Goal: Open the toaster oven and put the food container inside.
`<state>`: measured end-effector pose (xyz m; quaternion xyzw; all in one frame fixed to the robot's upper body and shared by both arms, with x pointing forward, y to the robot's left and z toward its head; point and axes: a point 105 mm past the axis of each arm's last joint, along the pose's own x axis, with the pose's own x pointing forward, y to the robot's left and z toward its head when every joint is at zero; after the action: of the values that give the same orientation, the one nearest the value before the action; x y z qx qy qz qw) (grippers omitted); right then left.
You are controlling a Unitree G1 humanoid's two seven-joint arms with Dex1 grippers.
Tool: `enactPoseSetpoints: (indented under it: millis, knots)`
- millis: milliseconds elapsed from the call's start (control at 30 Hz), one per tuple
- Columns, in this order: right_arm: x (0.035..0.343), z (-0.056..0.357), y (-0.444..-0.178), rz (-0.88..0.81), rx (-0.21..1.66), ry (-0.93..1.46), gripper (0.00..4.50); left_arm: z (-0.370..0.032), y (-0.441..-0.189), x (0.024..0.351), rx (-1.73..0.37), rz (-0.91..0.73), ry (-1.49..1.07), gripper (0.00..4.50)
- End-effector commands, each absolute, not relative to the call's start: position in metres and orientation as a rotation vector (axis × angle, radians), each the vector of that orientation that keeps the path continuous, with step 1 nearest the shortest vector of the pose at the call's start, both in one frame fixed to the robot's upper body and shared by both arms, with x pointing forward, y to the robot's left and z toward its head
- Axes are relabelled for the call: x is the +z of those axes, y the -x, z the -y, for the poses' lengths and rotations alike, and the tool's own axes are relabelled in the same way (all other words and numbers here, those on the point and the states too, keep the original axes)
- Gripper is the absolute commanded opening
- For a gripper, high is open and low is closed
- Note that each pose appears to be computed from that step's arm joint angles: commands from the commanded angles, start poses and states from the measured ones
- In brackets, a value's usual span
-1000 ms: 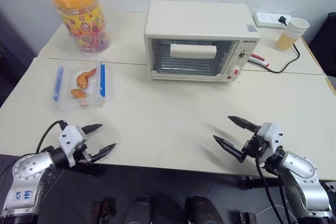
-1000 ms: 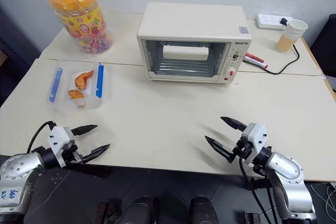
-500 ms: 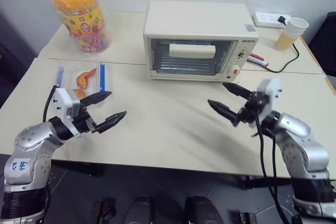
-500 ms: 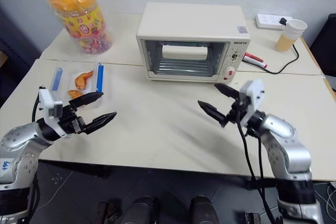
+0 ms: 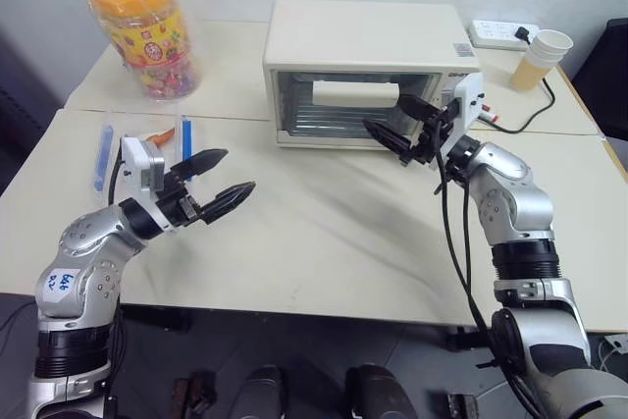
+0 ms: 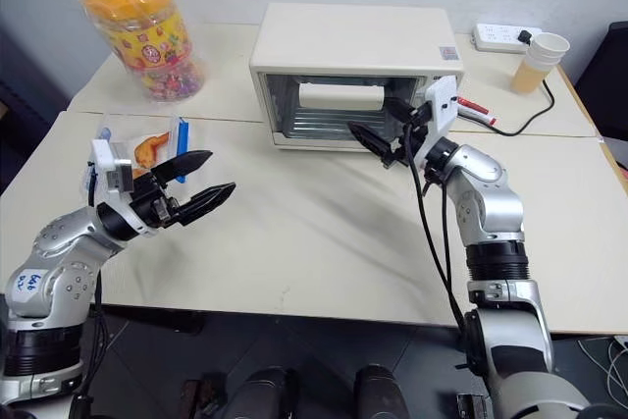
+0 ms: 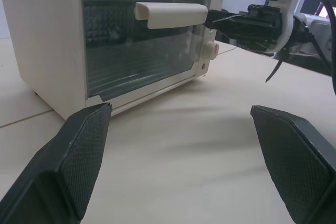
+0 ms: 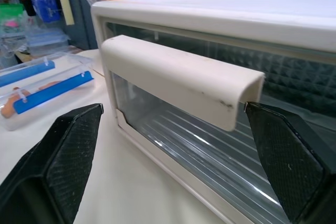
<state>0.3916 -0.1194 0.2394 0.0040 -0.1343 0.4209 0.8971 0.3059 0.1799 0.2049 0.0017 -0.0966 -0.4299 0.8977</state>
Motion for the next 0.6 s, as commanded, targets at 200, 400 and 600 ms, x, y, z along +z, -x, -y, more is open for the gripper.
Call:
enactPoseSetpoints:
  millis: [200, 400, 600]
  knots:
    - [0.235, 0.106, -0.346, 0.273, 1.111, 0.053, 4.50, -0.196, -0.311, 0.215, -0.808, 0.243, 0.021, 4.47]
    - [0.193, 0.115, -0.323, 0.167, 1.174, 0.217, 4.50, -0.203, -0.328, 0.235, -0.816, 0.296, 0.008, 4.11]
    - [0.183, 0.121, -0.323, 0.172, 1.155, 0.242, 4.50, -0.176, -0.371, 0.247, -0.829, 0.349, -0.028, 2.83]
